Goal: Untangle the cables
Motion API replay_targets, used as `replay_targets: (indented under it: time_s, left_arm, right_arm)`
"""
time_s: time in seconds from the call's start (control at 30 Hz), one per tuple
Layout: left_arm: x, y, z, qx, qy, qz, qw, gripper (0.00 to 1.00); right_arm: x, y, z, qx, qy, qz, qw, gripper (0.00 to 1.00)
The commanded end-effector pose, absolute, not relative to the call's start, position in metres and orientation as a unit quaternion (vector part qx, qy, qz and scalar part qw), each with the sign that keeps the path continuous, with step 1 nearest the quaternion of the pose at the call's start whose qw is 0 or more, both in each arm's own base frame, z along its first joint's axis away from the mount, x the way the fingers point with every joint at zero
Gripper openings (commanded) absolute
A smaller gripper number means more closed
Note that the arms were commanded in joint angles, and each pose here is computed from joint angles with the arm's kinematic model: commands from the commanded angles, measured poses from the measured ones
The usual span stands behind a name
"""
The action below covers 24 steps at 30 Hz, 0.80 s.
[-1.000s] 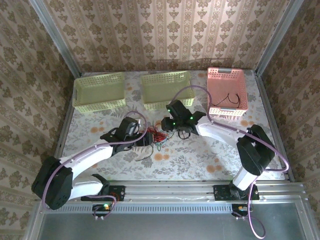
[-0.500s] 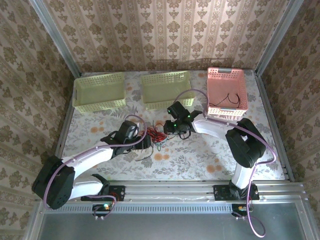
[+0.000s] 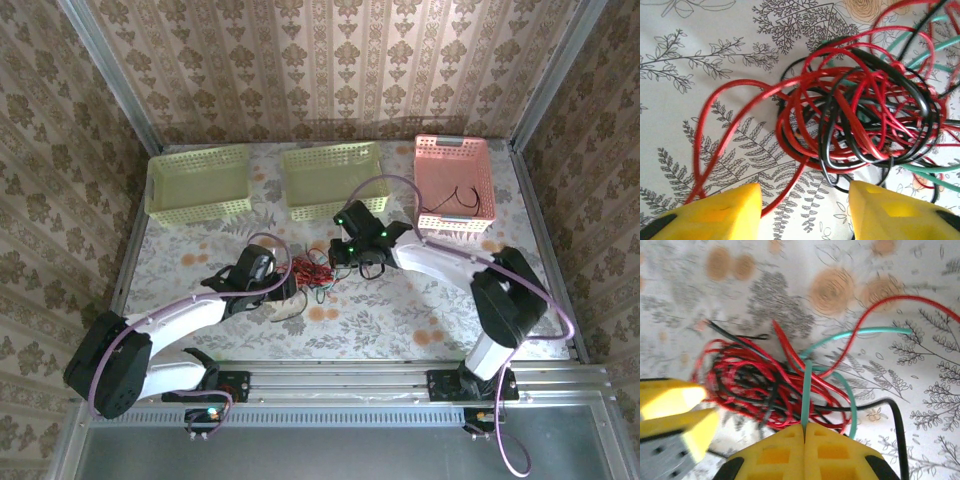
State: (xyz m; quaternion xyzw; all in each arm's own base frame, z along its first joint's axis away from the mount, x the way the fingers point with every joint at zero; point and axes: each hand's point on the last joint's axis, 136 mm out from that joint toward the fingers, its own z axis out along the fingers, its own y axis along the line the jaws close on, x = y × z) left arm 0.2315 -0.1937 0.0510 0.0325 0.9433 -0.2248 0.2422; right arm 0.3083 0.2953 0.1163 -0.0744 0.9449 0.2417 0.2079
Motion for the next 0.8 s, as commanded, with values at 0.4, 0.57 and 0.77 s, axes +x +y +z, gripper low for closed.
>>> replay_targets:
  time_s: [0.4, 0.57, 0.77]
  left_arm:
    - [0.239, -0.184, 0.033, 0.000, 0.949, -0.208, 0.238, 0.27]
    - [0.238, -0.183, 0.038, -0.001, 0.948, -0.209, 0.241, 0.27]
    - [0.236, -0.174, 0.055, -0.004, 0.944, -0.203, 0.259, 0.28]
  right_arm:
    - [0.308, 0.280, 0.392, -0.139, 0.807, 0.301, 0.489, 0.00]
    - [0.317, 0.268, 0.448, -0.132, 0.767, 0.280, 0.562, 0.00]
    - [0.347, 0.265, 0.466, -0.119, 0.757, 0.246, 0.594, 0.00]
